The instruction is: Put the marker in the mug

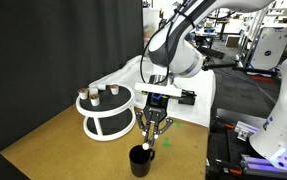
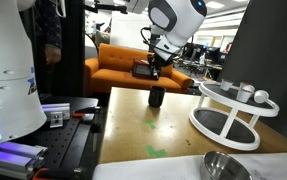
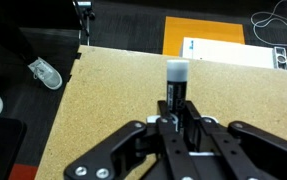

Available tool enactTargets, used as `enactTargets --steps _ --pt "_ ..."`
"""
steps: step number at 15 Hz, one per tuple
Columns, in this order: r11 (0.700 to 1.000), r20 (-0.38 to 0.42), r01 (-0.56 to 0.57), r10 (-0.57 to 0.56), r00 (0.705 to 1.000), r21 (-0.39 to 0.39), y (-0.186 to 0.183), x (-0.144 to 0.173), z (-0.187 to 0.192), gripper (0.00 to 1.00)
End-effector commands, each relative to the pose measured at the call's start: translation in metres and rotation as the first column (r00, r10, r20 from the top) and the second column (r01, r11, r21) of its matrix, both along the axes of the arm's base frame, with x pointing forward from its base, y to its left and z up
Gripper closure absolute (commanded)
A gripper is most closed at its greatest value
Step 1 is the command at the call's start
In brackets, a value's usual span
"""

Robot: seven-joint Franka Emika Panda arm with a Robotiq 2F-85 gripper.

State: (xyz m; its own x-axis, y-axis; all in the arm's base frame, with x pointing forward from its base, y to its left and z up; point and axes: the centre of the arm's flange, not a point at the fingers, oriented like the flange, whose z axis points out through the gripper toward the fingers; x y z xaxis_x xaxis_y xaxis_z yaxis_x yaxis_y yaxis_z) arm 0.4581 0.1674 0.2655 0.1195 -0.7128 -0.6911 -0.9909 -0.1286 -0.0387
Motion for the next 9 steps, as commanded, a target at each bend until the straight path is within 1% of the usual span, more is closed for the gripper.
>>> enactTargets --steps 1,7,9 --pt "0.996 0.007 -0.056 0.055 0.998 0.07 0.01 0.014 -0.004 0.95" --pt "0.983 -0.006 -0.152 0.153 0.988 0.106 0.034 0.02 -0.016 0.95" --pt "0.979 0.015 -0.17 0.17 0.985 0.115 0.036 0.015 -0.018 0.95"
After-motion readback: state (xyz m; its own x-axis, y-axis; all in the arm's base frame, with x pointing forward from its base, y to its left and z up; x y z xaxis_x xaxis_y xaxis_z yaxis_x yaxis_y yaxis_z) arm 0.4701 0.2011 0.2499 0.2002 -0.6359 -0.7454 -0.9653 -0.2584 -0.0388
